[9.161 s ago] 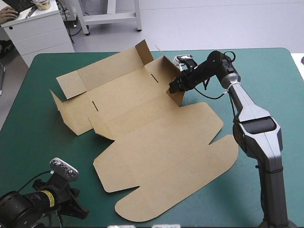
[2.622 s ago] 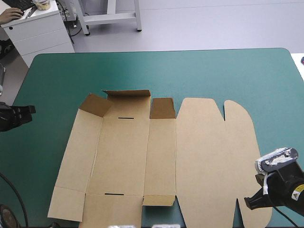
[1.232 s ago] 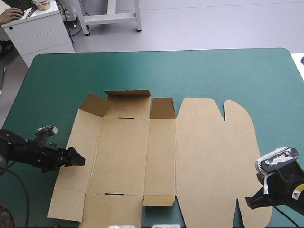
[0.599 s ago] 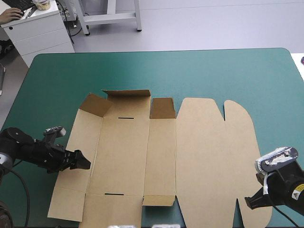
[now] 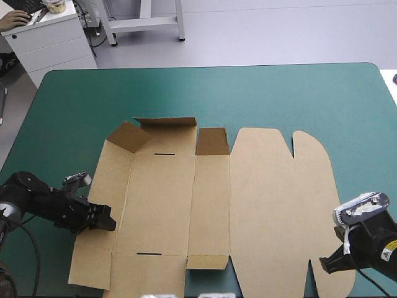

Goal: Fold the box

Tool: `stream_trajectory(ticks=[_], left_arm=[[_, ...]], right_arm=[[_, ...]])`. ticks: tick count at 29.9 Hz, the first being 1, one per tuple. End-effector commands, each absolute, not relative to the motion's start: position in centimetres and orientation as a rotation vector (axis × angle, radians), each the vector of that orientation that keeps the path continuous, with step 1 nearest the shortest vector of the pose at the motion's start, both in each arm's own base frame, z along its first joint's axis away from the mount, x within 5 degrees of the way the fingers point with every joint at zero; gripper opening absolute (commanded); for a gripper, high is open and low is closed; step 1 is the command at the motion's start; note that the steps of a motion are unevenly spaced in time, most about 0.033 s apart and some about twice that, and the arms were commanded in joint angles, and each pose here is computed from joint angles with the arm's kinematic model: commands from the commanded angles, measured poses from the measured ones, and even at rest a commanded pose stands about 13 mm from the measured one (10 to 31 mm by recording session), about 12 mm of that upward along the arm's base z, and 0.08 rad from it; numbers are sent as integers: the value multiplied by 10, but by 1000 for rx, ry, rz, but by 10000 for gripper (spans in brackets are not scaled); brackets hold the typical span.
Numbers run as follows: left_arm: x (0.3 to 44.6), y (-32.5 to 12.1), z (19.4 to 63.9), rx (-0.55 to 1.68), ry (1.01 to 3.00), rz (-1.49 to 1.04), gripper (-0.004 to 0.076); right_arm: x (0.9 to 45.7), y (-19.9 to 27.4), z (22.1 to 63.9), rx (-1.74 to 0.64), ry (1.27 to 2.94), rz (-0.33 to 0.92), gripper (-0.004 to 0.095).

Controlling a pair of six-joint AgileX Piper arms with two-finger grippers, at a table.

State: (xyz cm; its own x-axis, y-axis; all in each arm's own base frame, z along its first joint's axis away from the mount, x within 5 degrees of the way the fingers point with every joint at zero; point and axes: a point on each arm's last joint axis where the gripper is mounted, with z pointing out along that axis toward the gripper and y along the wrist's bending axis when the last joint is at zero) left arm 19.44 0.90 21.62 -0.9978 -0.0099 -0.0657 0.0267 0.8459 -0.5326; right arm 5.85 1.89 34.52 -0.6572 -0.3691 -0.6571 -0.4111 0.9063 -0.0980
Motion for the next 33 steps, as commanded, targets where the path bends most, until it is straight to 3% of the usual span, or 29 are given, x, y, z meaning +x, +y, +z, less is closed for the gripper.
stream_trajectory(ticks=[1, 3, 16, 25, 33], left_arm=[[197, 5, 225, -9, 2913, -893, 71], [196, 5, 225, -14, 2916, -896, -8], [210, 5, 237, 91, 2782, -876, -10], [241, 13, 301, 196, 2604, -735, -10], [259, -14, 368, 580, 2466, -392, -10]], right_arm=[[62, 20, 354, -543, 2292, 76, -20], [62, 20, 354, -543, 2292, 76, -20], [62, 20, 354, -539, 2290, 77, -20], [62, 20, 354, -537, 2283, 76, -20], [66, 20, 358, -515, 2229, 72, -20]])
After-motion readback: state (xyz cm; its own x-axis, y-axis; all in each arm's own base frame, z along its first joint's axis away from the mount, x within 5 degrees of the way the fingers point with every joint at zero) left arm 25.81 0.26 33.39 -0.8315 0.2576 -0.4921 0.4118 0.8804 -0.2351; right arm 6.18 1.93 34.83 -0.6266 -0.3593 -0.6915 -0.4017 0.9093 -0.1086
